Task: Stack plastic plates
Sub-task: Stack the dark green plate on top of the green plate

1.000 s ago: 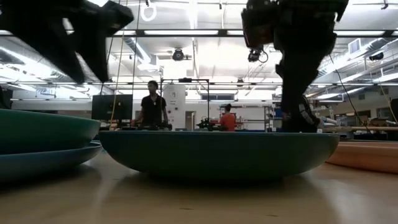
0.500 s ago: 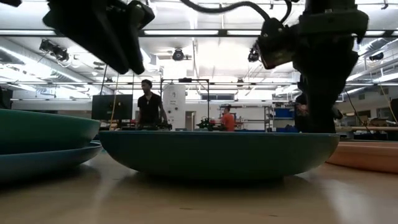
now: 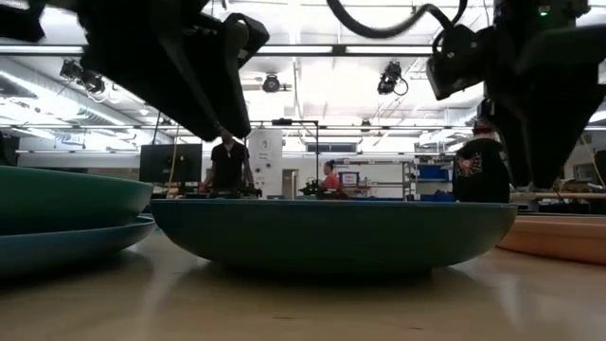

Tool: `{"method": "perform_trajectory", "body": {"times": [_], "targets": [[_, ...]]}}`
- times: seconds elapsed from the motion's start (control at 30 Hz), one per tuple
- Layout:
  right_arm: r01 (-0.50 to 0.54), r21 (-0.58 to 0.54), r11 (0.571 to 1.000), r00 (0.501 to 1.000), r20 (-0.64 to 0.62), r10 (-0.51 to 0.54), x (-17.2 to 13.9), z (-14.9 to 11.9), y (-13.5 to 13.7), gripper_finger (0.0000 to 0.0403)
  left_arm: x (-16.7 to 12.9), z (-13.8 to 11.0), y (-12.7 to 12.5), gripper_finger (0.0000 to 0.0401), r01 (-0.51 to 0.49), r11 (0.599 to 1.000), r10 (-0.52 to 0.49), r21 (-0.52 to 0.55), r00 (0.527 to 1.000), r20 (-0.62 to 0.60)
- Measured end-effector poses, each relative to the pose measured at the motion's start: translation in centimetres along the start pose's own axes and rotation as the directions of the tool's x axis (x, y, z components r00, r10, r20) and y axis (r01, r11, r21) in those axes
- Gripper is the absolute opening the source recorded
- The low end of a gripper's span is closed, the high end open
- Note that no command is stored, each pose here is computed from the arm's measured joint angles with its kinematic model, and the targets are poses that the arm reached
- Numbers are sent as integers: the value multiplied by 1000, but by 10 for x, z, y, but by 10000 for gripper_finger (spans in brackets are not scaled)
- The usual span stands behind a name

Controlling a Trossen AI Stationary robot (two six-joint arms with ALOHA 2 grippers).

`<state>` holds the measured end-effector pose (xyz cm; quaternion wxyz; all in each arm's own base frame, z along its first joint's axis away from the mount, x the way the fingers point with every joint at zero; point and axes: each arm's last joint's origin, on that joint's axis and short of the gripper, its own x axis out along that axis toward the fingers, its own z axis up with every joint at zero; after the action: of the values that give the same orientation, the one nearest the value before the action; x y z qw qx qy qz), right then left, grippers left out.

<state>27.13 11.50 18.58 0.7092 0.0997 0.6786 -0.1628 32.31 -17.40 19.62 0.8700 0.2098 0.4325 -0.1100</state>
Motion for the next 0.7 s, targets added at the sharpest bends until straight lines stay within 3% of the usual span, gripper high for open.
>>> {"method": "perform_trajectory", "body": {"times": [0.2,0.43,0.7], "targets": [[155,-12,988,987,-31,-155,-1,-5,-13,239,1,5,9,142,18,999,-16,-51,999,33],[163,-46,986,986,-38,-165,-1,-4,-16,220,14,10,1,142,63,994,-61,-91,998,16],[213,-60,975,975,-53,-216,-4,-15,-13,204,31,37,-27,142,90,991,-98,-98,991,-87]]}}
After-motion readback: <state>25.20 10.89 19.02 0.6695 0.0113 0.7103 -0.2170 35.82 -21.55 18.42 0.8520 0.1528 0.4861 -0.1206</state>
